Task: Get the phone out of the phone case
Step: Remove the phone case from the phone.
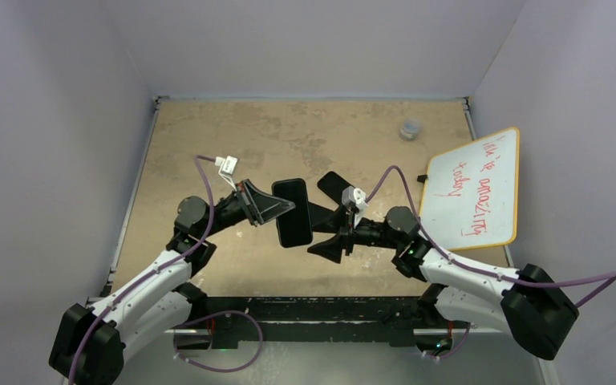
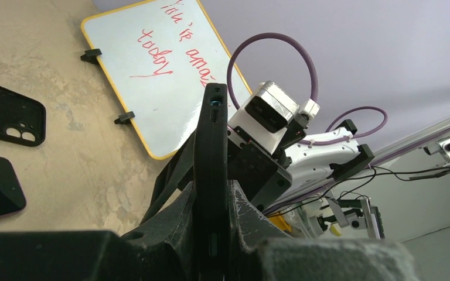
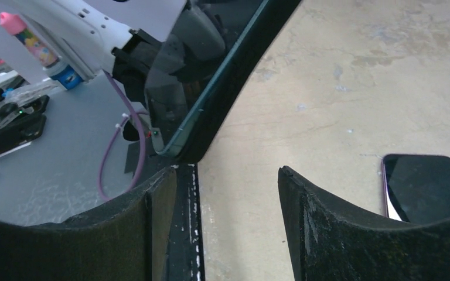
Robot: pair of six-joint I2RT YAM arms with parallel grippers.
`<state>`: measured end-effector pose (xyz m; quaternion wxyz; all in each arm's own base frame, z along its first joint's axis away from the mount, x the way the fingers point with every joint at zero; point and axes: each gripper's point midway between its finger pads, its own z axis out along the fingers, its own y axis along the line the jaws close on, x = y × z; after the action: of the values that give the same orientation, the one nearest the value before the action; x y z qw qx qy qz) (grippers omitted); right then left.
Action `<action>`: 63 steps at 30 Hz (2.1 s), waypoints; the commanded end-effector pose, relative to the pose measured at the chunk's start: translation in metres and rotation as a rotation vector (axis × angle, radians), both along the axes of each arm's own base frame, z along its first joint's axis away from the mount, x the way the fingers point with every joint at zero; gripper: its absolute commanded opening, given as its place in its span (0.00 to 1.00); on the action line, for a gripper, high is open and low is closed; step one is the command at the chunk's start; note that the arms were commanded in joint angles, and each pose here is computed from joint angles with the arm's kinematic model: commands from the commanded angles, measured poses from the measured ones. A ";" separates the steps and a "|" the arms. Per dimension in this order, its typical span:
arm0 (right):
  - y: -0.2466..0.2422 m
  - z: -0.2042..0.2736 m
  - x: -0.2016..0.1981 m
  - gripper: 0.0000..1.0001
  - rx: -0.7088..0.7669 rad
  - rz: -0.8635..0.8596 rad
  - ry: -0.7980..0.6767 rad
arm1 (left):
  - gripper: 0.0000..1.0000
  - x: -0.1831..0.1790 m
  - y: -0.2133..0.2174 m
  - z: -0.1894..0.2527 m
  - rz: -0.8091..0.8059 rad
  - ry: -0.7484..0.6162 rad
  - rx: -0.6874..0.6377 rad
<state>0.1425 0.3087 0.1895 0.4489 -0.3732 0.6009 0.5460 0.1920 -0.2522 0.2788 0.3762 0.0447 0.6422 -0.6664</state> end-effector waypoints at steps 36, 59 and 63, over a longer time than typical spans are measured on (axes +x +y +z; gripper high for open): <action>0.020 0.080 0.013 0.13 0.309 0.016 -0.060 | 0.00 -0.042 0.002 0.027 -0.173 -0.011 -0.161; 0.013 0.129 0.040 0.25 0.536 -0.118 0.105 | 0.00 -0.046 -0.006 -0.027 -0.114 0.077 -0.083; 0.021 0.119 0.043 0.15 0.520 -0.105 0.132 | 0.00 -0.041 -0.007 -0.043 -0.084 0.102 -0.045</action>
<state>0.1565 0.3345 0.2321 0.4145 -0.2251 0.5810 0.6633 0.1802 -0.2439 0.2746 0.3935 -0.0128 0.5939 -0.7016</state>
